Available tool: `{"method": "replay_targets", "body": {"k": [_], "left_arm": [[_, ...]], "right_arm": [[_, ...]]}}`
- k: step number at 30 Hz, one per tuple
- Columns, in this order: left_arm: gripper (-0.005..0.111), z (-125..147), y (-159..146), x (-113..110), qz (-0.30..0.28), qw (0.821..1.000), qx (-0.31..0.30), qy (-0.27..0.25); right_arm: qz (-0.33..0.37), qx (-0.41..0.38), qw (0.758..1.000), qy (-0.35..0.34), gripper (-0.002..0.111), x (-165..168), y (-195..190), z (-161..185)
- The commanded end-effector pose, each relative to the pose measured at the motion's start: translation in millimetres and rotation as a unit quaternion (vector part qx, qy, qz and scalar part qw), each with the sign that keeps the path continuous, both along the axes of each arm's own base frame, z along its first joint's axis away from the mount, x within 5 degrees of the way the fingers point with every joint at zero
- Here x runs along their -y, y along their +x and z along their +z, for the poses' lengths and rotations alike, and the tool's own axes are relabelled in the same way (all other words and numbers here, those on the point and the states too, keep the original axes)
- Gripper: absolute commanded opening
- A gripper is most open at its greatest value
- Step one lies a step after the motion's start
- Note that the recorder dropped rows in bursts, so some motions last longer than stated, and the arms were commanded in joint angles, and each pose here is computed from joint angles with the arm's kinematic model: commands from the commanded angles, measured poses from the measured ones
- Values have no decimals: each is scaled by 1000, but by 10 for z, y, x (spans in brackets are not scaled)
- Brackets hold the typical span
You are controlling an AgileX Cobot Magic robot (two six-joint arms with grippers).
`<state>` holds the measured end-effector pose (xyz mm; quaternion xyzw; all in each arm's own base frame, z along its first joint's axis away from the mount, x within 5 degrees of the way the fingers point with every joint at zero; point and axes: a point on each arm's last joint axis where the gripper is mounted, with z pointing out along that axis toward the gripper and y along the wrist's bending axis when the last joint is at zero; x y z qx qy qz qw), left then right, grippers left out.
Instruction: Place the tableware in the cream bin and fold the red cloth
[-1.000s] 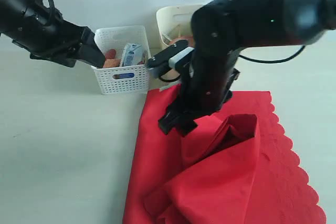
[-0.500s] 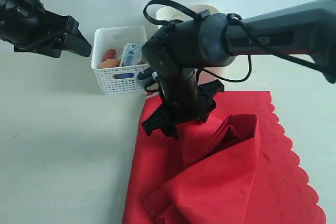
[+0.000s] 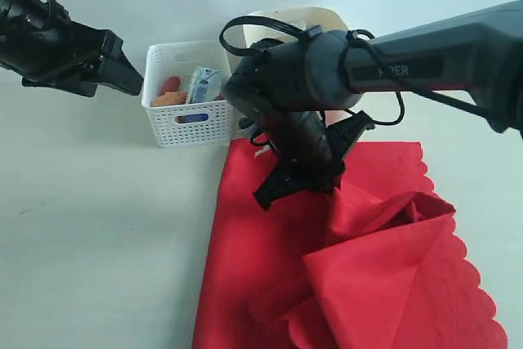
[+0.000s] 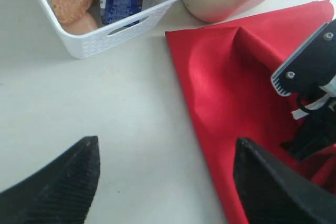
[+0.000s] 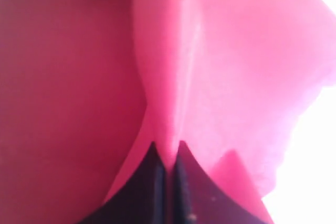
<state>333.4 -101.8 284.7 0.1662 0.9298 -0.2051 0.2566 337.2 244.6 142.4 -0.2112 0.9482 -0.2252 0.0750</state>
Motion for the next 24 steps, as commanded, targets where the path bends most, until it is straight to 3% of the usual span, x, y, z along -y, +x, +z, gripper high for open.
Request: {"method": "replay_targets", "body": {"k": [1, 7, 13, 21, 24], "left_arm": [[69, -13, -47, 24, -11, 1000, -1, -15], [69, -10, -83, 89, -65, 997, 14, -36], [69, 25, -144, 163, -155, 986, 42, -50], [68, -43, -343, 451, -284, 951, 84, -89], [57, -87, -462, 647, -335, 931, 108, -99]], "right_arm": [[28, 20, 998, -44, 0, 119, 93, 131], [28, 23, 999, -26, 0, 410, 274, 327], [45, 29, 999, 1, 0, 706, 499, 365], [35, 69, 996, 39, 1, 1078, 777, 379], [41, 69, 995, 67, 10, 1125, 819, 365]]}}
